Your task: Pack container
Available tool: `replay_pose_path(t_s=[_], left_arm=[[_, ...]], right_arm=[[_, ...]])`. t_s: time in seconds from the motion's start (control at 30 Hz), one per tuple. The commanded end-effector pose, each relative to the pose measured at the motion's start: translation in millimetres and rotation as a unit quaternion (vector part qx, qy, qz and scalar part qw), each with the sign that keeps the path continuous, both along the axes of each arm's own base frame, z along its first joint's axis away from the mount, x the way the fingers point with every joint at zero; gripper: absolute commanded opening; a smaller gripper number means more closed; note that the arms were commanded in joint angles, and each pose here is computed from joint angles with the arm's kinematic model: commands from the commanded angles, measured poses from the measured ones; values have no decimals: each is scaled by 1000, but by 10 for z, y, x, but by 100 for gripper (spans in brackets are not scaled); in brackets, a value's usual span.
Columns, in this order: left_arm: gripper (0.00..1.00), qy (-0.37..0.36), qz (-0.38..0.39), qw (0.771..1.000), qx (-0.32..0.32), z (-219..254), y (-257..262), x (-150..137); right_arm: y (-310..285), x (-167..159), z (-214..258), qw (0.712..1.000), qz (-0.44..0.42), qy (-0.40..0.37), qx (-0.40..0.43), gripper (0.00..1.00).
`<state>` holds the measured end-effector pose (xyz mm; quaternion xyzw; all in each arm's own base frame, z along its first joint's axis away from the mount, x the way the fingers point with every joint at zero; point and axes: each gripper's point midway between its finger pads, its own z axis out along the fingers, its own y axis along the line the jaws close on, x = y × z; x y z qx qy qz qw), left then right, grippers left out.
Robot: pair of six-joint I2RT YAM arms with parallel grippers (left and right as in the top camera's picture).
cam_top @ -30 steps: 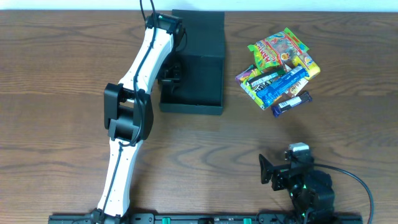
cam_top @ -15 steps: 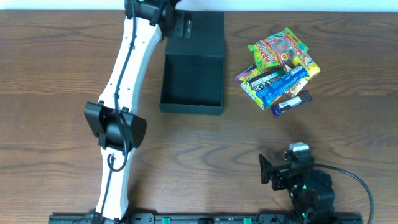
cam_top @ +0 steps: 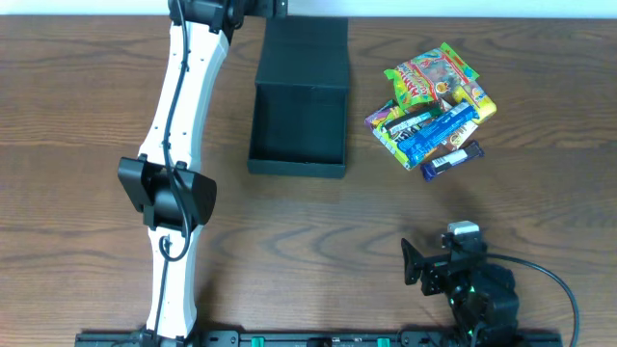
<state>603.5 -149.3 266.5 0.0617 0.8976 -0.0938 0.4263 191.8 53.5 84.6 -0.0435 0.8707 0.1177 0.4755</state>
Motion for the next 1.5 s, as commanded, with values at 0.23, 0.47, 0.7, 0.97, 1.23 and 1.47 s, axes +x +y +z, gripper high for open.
replay_pose_path(t_s=[0.23,0.47,0.7,0.97,1.23,1.47], left_arm=[[95,-13,-5,1000,-4,56,-15,39],[95,-11,0,1000,-12,57,-18,39],[95,2,-15,999,-30,32,-103,-10],[95,28,-14,999,-24,-70,-80,-89],[95,29,-14,999,-23,-76,-74,-93],[95,29,-13,999,-23,-75,-70,-91]], right_arm=[[23,127,242,998,-4,-55,13,99],[250,273,1013,960,-14,-144,238,99],[-130,393,1264,927,-131,-200,289,99],[-336,524,1360,910,-185,-213,304,99],[-387,908,1495,928,-202,-140,279,99],[-234,1446,1677,951,-169,-75,248,99]])
